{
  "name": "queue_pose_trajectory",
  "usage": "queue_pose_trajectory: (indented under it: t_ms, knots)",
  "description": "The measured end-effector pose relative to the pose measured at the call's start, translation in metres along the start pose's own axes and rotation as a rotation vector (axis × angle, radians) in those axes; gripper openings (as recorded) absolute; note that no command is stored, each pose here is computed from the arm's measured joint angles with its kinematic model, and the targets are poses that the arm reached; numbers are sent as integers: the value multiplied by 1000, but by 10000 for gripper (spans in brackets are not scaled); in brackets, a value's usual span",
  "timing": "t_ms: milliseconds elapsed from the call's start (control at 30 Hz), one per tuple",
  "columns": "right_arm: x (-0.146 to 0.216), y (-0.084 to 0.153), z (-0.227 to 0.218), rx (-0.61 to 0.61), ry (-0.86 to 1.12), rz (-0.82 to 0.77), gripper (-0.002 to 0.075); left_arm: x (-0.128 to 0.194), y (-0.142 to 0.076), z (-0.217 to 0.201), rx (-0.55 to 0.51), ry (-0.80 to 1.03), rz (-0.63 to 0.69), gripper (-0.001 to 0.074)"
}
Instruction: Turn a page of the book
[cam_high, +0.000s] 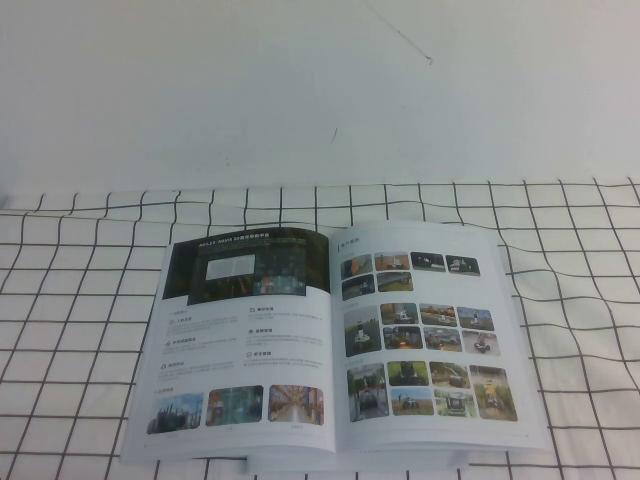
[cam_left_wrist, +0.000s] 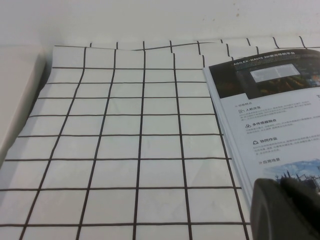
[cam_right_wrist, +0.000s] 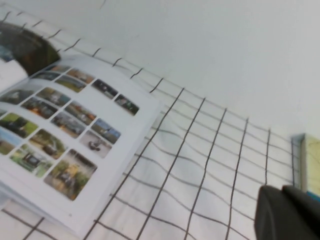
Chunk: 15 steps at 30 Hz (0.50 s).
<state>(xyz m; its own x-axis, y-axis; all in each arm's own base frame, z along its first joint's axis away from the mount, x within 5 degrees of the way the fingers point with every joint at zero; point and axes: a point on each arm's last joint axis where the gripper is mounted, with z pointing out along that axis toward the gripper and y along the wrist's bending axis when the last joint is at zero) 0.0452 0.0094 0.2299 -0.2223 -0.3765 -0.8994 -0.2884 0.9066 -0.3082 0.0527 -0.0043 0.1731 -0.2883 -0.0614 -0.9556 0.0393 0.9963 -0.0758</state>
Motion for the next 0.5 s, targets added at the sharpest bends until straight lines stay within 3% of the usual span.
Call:
queue_pose_trajectory:
  t_ms: [200, 500]
  knots:
    - [45, 12, 22, 69, -40, -4, 0, 0, 0, 0, 0, -2, -1, -3]
    - [57, 11, 24, 143, 65, 98, 0, 0, 0, 0, 1, -2, -2, -3]
